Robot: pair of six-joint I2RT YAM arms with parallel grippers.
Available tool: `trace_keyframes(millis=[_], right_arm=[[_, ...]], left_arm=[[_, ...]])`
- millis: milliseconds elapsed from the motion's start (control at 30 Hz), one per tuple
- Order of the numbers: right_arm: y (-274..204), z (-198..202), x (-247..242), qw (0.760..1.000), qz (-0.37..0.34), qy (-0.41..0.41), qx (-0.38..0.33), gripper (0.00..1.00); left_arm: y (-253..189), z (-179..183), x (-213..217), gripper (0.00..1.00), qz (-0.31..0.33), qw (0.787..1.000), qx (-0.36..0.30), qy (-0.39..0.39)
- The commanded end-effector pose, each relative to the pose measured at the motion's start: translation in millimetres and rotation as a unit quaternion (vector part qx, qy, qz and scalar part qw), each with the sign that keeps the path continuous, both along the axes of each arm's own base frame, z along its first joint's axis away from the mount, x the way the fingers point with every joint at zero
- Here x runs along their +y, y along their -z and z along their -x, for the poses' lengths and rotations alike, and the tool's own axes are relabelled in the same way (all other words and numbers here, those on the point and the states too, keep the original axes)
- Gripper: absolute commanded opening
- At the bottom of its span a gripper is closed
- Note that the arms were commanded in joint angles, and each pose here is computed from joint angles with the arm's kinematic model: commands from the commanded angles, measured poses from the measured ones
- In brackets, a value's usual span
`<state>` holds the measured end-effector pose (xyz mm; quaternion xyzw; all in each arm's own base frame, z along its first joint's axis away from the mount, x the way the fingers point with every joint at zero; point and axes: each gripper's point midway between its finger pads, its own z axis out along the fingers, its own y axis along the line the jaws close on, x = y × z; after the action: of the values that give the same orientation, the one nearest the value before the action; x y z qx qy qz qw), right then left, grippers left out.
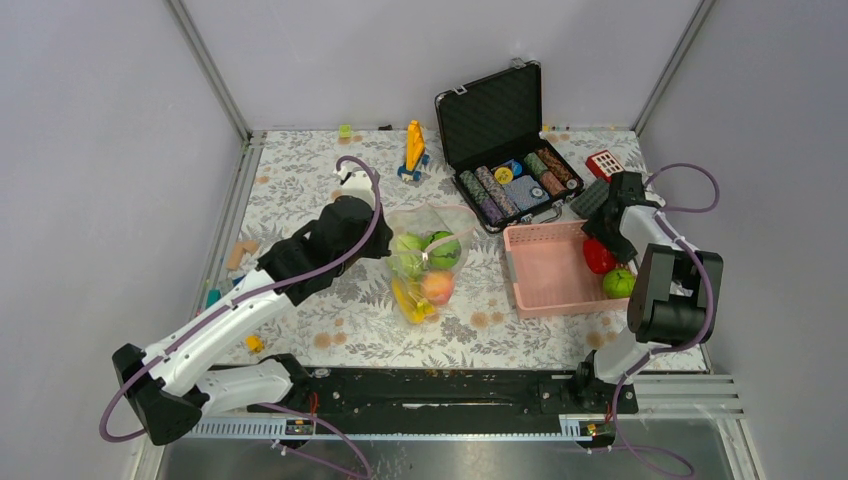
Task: Place the food in the zip-top bag and seal the zipper
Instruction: Pick up the fake vegetable from the bin.
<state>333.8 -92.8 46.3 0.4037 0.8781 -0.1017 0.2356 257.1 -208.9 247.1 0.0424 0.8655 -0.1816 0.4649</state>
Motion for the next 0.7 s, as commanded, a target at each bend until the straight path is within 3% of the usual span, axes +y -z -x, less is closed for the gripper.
trace_keyframes(millis=[0, 200, 667], right_arm=[[-4, -6, 5, 1.0, -0.016, -0.01, -0.012, 0.8], [-12, -3, 9, 0.999, -0.024, -0.014, -0.029, 0.48], [-30, 17, 53, 0.988, -0.11, -0.06, -0.09, 0.33]], left_arm=[[-21, -4, 5, 0.0, 0.02, 0.999, -0.037, -0.01], [-21, -3, 5, 0.0, 0.023, 0.999, -0.038, -0.01], [-21, -3, 2, 0.0, 0.027, 0.999, -0.034, -0.005]])
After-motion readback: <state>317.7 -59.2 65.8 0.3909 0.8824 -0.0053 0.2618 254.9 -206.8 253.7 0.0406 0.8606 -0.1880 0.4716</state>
